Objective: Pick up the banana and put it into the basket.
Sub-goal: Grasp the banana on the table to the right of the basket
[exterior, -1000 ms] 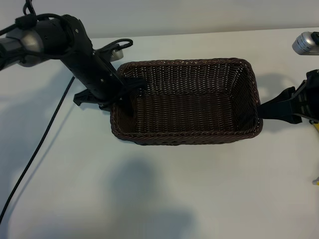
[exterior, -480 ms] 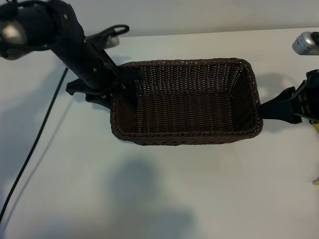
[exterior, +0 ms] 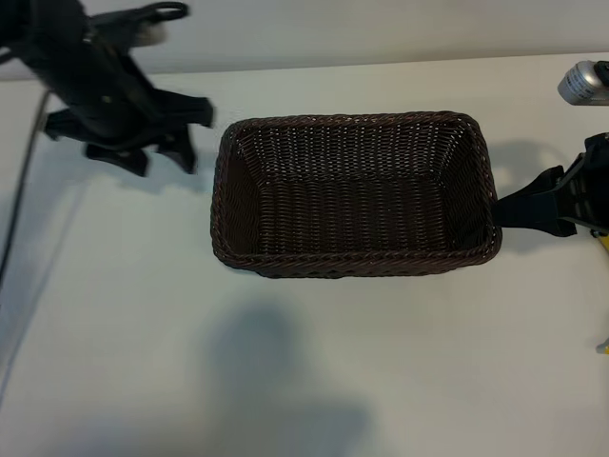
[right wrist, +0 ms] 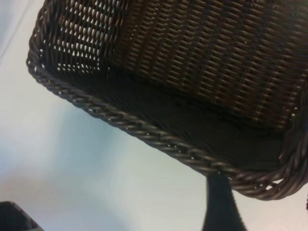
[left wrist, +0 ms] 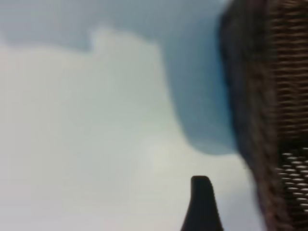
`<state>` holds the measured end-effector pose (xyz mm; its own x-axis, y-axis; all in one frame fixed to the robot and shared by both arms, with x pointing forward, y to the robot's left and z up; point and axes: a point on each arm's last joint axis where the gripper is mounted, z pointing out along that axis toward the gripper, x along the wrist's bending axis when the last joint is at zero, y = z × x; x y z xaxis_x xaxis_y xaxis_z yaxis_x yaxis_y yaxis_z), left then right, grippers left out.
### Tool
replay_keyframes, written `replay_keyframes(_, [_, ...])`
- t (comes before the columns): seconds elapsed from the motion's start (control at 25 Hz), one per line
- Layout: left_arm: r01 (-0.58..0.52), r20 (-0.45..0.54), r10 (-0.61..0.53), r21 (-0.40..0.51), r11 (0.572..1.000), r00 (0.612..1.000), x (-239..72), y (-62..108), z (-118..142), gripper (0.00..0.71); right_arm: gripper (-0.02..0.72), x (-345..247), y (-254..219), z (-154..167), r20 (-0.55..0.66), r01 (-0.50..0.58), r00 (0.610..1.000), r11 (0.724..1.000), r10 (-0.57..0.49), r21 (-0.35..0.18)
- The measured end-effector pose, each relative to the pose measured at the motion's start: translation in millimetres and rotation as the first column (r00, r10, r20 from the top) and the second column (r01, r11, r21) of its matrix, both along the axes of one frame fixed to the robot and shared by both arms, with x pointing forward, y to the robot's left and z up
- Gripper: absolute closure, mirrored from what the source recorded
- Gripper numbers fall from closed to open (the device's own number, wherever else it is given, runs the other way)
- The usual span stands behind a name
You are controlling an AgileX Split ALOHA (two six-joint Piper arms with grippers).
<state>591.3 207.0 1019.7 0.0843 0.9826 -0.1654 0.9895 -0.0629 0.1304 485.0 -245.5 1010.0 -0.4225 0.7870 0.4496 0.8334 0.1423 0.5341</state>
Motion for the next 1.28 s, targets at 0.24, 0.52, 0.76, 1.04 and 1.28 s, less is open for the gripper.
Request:
replay_keyframes(0.24, [-0.105,0.015,0.104,0.123,0.987,0.994,9,62.2,-1,0.150,0.264,0,0,0,0.000,0.000,1.000,1.000,0.000,0.000])
replay_keyframes(0.52, [-0.168,-0.059,0.188,0.252,0.953,0.980,2,114.3,-1,0.150,0.264,0,0,0,0.000,0.000,1.000,1.000,0.000,0.000])
replay_keyframes(0.76, [-0.138,-0.068,0.159,0.247,0.959,0.985,-10,110.0,17,0.150,0.264,0,0,0,-0.001,-0.001,1.000,1.000,0.001,0.001])
replay_keyframes(1.04, [-0.124,0.028,0.121,0.231,0.965,0.992,-35,102.1,56,0.150,0.264,0,0,0,-0.001,-0.001,1.000,1.000,0.001,0.001])
replay_keyframes(1.28, [-0.052,-0.003,0.054,0.234,0.971,0.999,-96,85.1,53,0.150,0.263,0,0,0,-0.001,-0.001,1.000,1.000,0.001,0.001])
